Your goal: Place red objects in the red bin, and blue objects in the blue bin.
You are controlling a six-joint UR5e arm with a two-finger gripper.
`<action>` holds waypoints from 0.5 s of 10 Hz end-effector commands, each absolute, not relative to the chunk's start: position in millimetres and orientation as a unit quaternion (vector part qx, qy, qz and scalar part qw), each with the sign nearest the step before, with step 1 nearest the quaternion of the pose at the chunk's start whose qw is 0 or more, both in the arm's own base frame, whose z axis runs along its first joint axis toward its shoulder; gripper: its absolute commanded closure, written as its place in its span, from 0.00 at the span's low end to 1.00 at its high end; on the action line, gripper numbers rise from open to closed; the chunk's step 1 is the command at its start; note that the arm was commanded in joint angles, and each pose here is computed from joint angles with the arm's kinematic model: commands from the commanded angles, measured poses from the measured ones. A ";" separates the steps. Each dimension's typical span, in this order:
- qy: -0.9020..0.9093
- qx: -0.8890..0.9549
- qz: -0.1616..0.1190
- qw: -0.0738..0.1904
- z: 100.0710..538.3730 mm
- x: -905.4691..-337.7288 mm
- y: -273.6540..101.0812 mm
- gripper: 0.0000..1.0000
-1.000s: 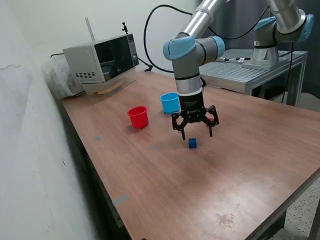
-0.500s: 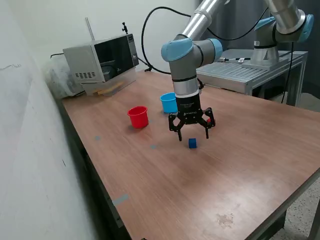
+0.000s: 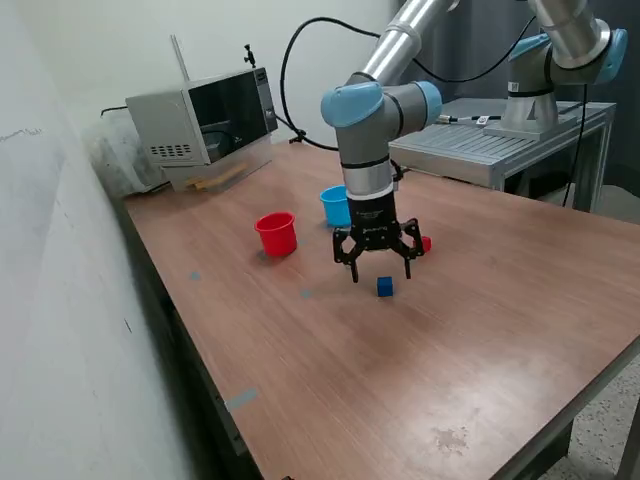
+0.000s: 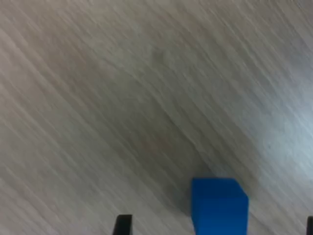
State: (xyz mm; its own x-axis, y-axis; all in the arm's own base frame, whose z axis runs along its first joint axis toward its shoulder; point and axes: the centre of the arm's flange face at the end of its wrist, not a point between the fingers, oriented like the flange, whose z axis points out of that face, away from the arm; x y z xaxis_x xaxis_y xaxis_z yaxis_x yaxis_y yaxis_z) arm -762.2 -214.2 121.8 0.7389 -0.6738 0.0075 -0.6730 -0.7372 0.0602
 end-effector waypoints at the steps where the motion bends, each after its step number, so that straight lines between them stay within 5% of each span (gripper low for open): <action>1: -0.363 0.932 -0.005 0.015 116.3 -759.9 -209.7 0.00; 5: -0.361 0.933 0.002 0.016 112.5 -754.7 -216.1 0.00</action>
State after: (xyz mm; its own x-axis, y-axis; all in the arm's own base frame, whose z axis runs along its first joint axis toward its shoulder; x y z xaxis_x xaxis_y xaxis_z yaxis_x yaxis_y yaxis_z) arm -758.4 -211.6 115.3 0.7372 -0.6756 0.0075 -0.6755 -0.7367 0.0329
